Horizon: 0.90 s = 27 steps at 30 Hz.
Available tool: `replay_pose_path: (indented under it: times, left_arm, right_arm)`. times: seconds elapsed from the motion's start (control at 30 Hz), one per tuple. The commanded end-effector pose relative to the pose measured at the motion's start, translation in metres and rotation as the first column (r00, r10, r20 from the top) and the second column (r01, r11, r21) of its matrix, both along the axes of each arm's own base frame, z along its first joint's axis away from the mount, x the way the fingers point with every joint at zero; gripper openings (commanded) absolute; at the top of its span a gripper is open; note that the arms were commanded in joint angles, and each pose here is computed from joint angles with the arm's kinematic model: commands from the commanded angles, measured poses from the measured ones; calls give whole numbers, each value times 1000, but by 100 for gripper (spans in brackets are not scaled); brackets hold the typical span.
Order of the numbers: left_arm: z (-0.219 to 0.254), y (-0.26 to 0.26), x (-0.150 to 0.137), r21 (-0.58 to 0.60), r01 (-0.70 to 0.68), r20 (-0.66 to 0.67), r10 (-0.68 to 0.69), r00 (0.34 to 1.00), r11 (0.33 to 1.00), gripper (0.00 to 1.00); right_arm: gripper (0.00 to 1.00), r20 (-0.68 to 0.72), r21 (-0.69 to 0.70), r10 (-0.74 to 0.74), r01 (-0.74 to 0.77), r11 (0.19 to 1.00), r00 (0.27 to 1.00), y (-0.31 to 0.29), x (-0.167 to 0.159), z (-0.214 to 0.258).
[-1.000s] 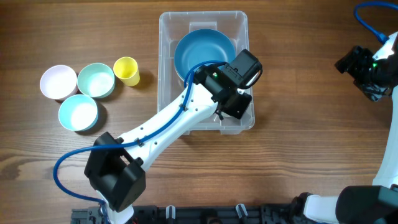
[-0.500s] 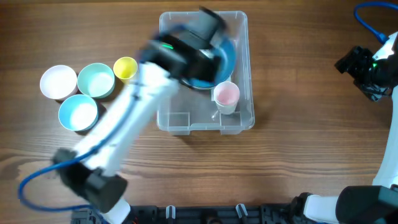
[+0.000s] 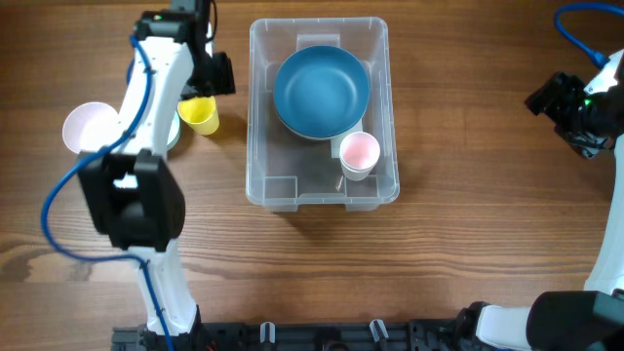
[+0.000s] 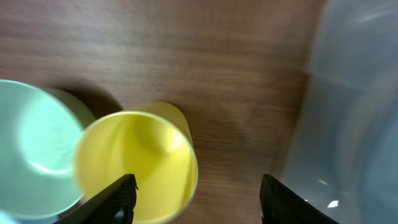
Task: Pack container
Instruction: 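Grasp the yellow cup with the left gripper, then stack the yellow cup onto the cups in the container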
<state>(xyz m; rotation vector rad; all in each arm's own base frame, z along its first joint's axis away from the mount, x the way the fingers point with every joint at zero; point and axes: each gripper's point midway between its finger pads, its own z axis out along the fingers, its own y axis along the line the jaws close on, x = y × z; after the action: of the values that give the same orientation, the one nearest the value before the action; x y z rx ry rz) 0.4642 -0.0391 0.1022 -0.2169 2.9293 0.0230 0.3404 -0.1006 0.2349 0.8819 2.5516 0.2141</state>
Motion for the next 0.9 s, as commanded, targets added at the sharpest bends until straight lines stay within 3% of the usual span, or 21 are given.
replay_pose_path:
  times: [0.0,0.03,0.07,0.1,0.2,0.3,0.37,0.47,0.53,0.63,0.67,0.73,0.77,0.87]
  left_arm:
    - [-35,-3,-6,-7,9,-93,-10,996,1000,64]
    - [-44,-3,-7,-5,9,-115,-10,993,1000,62]
    - [-51,-3,-10,-2,9,-137,-9,991,1000,47]
    - [-54,-2,-12,-1,9,-150,-9,989,1000,23]
    - [-52,-4,-16,0,14,-161,-14,987,1000,4]
    - [-48,-4,-20,2,14,-173,-14,985,1000,4]
    - [-22,-3,-18,1,14,-115,-14,993,1000,4]
    - [52,-1,-14,4,12,60,-12,998,1000,4]
    - [122,-20,-27,-25,59,223,-52,974,998,4]
    - [193,-96,-72,-41,271,386,-235,892,962,4]
    - [199,-132,-89,-52,368,401,-318,859,929,4]
    - [196,-208,-124,-34,624,409,-559,721,781,4]
    - [192,-234,-136,-3,694,411,-632,657,720,4]
    - [159,-295,-158,25,784,366,-735,570,620,4]
  right_arm:
    - [79,-9,14,23,-23,1000,1000,4,2,-5]
    - [79,-9,14,23,-23,1000,1000,4,2,-5]
    - [79,-10,14,23,-23,1000,1000,4,2,-6]
    - [79,-10,14,24,-24,1000,1000,4,2,-6]
    - [79,-10,14,24,-24,1000,1000,4,2,-6]
    - [79,-11,13,26,-26,1000,1000,4,2,-6]
    - [80,-11,13,27,-27,1000,1000,4,2,-6]
    - [80,-11,13,27,-27,1000,1000,4,2,-6]
    - [80,-10,12,27,-27,1000,1000,4,2,-6]
    - [80,-8,12,26,-26,1000,1000,4,2,-5]
    - [80,-8,12,27,-26,1000,1000,4,2,-5]
    - [80,-9,12,27,-27,1000,1000,4,2,-5]
    - [80,-9,12,27,-27,1000,1000,4,2,-5]
    - [80,-11,13,27,-27,1000,1000,4,2,-6]
